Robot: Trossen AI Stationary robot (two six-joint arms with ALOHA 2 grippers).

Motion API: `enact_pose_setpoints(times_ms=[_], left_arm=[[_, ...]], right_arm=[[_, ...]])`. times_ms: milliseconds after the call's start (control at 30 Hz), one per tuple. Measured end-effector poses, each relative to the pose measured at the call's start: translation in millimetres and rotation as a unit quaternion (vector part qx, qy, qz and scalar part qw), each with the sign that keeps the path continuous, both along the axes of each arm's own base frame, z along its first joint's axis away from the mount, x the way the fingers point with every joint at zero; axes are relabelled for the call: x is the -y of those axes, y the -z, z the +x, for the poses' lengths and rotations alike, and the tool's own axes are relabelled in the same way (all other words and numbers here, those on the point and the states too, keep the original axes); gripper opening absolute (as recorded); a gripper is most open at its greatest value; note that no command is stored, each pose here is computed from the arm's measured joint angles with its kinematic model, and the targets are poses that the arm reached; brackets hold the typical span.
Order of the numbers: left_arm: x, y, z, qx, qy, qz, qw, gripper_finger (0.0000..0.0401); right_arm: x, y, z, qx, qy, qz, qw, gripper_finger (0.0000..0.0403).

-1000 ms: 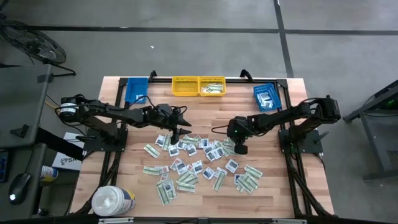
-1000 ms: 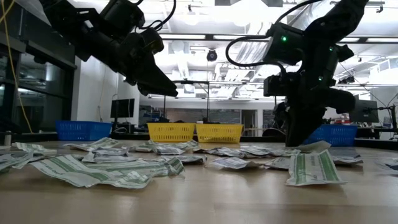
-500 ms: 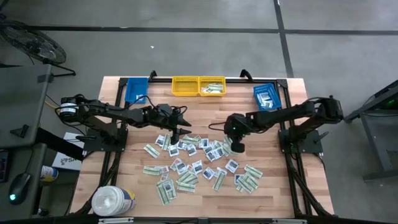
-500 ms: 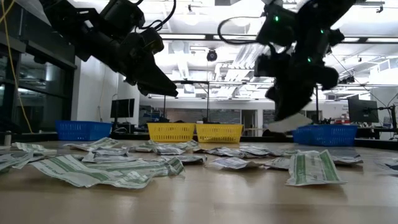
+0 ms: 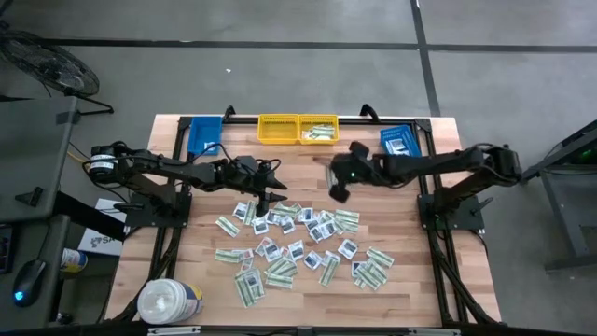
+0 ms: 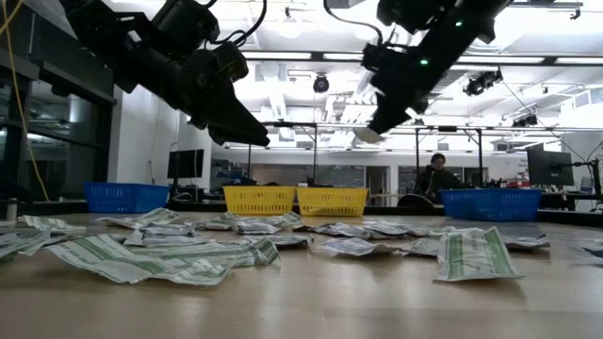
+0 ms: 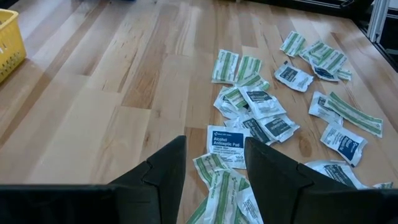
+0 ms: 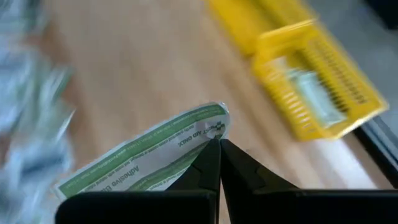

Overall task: Pick & Place First Aid Supplies
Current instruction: Put the green bandage pack into the right yellow bin

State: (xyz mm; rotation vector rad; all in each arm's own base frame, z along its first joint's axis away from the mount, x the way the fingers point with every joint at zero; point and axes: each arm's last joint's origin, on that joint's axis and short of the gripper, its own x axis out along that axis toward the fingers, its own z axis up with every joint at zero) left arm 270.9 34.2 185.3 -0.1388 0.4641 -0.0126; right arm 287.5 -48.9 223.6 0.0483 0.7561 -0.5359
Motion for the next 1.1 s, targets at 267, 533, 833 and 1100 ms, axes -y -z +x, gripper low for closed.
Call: enact_pose_setpoints(times_ms=[267,533,833,1100], left_arm=[[-0.1,0.0,0.0,0.0,0.0,0.0,1.0,0.0162],[0.0,-0.2,0.1,0.001,-0.002,-0.004,1.0,0.0162],[0.0,-0.4,0.2,0.002,-0.002,-0.004,1.0,0.0162],[0.0,-0.4,0.2,0.002,-0.002,-0.004,1.0,0.0162]], right_arm=[[43.4,-13.5,0.9,0.121,0.114,0.014,0.986,0.0],[82.9,-8.4,6.6,0.211,0.203,0.02,0.956,0.0],[120.0,26.6,16.2,0.237,0.255,0.028,0.937,0.0],[147.4,54.4,9.0,0.221,0.302,0.05,0.926,0.0]])
